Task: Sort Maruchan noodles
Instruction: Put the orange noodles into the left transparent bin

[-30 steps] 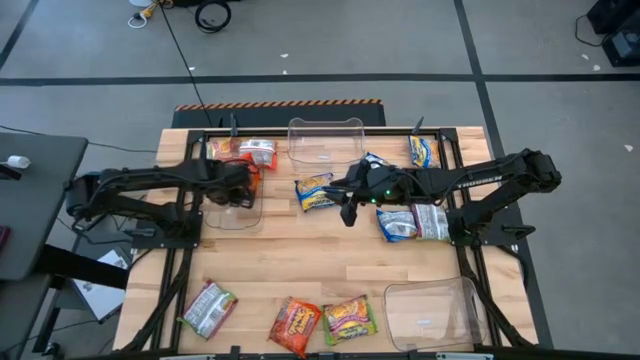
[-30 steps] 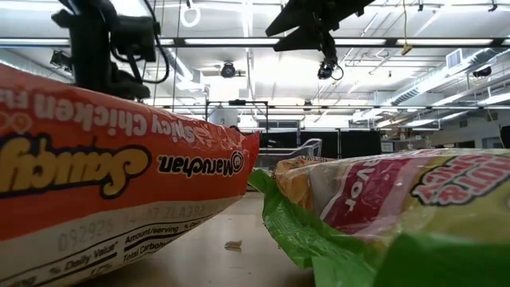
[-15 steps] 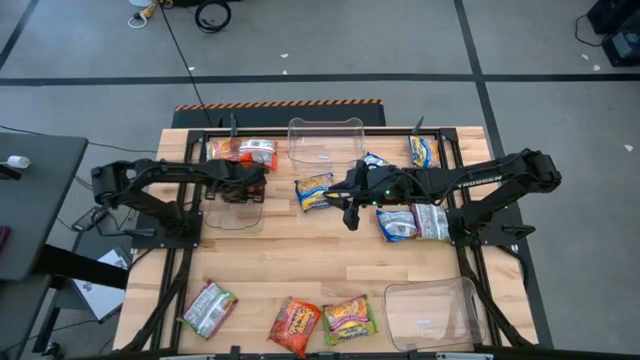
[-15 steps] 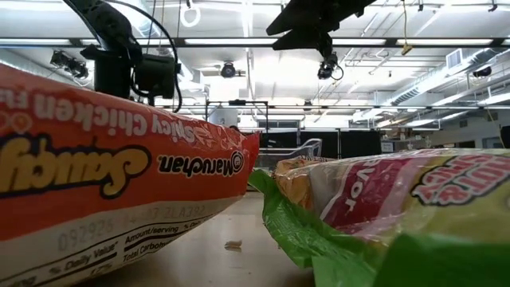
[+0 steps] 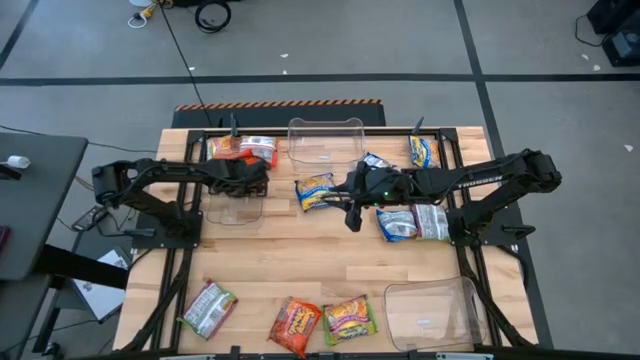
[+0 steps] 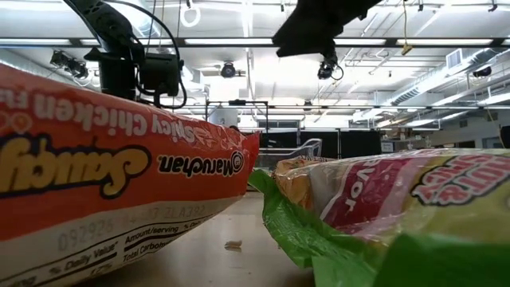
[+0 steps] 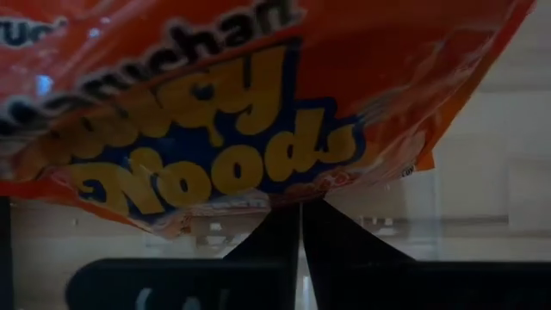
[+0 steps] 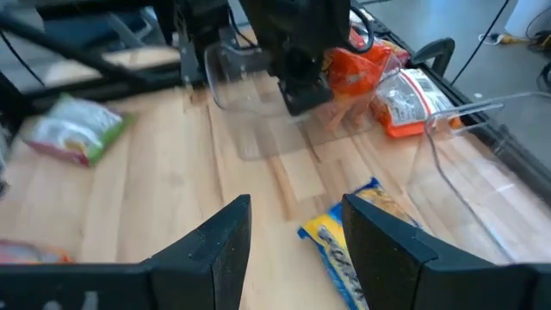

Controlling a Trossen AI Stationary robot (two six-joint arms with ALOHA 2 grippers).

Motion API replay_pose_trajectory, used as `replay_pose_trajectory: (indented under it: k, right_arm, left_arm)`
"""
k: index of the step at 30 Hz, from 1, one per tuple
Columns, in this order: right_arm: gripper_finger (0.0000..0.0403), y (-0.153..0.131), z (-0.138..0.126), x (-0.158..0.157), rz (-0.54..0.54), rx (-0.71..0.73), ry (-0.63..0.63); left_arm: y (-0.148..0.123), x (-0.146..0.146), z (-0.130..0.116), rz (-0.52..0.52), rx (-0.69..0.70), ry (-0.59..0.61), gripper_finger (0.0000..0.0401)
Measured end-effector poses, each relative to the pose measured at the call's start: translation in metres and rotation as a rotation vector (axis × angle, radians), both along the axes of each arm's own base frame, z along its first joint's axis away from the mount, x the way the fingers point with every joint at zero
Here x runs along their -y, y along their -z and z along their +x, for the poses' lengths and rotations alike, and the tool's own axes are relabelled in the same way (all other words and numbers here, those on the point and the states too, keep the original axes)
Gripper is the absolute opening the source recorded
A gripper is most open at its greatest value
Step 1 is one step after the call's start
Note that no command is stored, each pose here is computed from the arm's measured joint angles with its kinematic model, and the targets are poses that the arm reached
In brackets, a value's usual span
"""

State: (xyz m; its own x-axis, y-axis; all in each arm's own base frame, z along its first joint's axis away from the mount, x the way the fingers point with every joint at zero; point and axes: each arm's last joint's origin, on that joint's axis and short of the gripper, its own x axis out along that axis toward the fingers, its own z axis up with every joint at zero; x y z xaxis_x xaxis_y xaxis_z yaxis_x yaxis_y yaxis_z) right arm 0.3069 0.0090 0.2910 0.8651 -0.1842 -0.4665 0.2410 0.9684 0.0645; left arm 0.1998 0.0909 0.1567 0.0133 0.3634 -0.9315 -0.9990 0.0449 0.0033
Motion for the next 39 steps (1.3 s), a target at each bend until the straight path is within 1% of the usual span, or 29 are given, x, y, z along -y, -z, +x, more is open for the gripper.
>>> replay_pose_trajectory:
  k: [4,8,10,13,16,19,22,24,27,30,32,34,36,38,39]
  right_arm:
    - [0.0188,0.004,-0.003,0.000,-0.032,-0.061,-0.015]
    - [0.0187,0.000,-0.013,0.001,-0.036,-0.098,-0.017]
    - [0.0187,-0.004,-0.020,0.001,-0.045,-0.112,-0.020]
    - [0.0187,-0.012,-0.034,0.002,-0.095,-0.134,-0.026]
    - [0.0187,-0.019,-0.045,0.004,-0.184,-0.153,-0.055]
    - [0.0187,-0.021,-0.048,0.001,-0.278,-0.177,-0.116]
    - [0.0187,-0.011,-0.041,-0.008,-0.333,-0.226,-0.185]
    - [0.0187,-0.004,-0.034,-0.019,-0.332,-0.239,-0.240]
    - [0.0187,0.002,-0.024,-0.045,-0.336,-0.243,-0.323]
    - [0.0187,-0.006,-0.011,-0.073,-0.310,-0.213,-0.380]
    - [0.0187,-0.013,-0.001,-0.092,-0.262,-0.184,-0.407]
    - [0.0187,-0.017,0.011,-0.111,-0.184,-0.165,-0.415]
    - [0.0187,-0.019,0.020,-0.130,-0.115,-0.158,-0.412]
    - [0.0187,-0.021,0.025,-0.148,-0.074,-0.169,-0.417]
    - [0.0187,-0.022,0.025,-0.156,-0.052,-0.193,-0.404]
  left_arm:
    - [-0.001,-0.003,-0.002,-0.024,-0.005,0.039,0.0071]
    - [-0.009,-0.001,-0.004,-0.078,0.033,0.147,0.0117]
    - [-0.020,0.003,-0.006,-0.092,0.061,0.208,0.0134]
    - [-0.048,0.010,-0.006,-0.076,0.119,0.331,0.0149]
    - [-0.084,0.023,-0.008,-0.076,0.206,0.457,0.0152]
    - [-0.129,0.043,-0.006,-0.065,0.393,0.631,0.0149]
    - [-0.171,0.068,-0.002,0.005,0.606,0.786,0.0143]
    - [-0.193,0.086,0.002,0.058,0.750,0.876,0.0143]
    - [-0.213,0.113,0.006,0.101,0.899,0.986,0.0142]
    - [-0.217,0.139,0.008,0.102,0.961,1.079,0.0142]
    - [-0.218,0.159,0.012,0.088,1.010,1.164,0.0141]
    - [-0.223,0.181,0.017,0.105,1.114,1.261,0.0139]
    - [-0.229,0.202,0.023,0.150,1.227,1.352,0.0135]
    - [-0.225,0.223,0.028,0.166,1.257,1.421,0.0131]
    - [-0.220,0.231,0.031,0.156,1.245,1.440,0.0129]
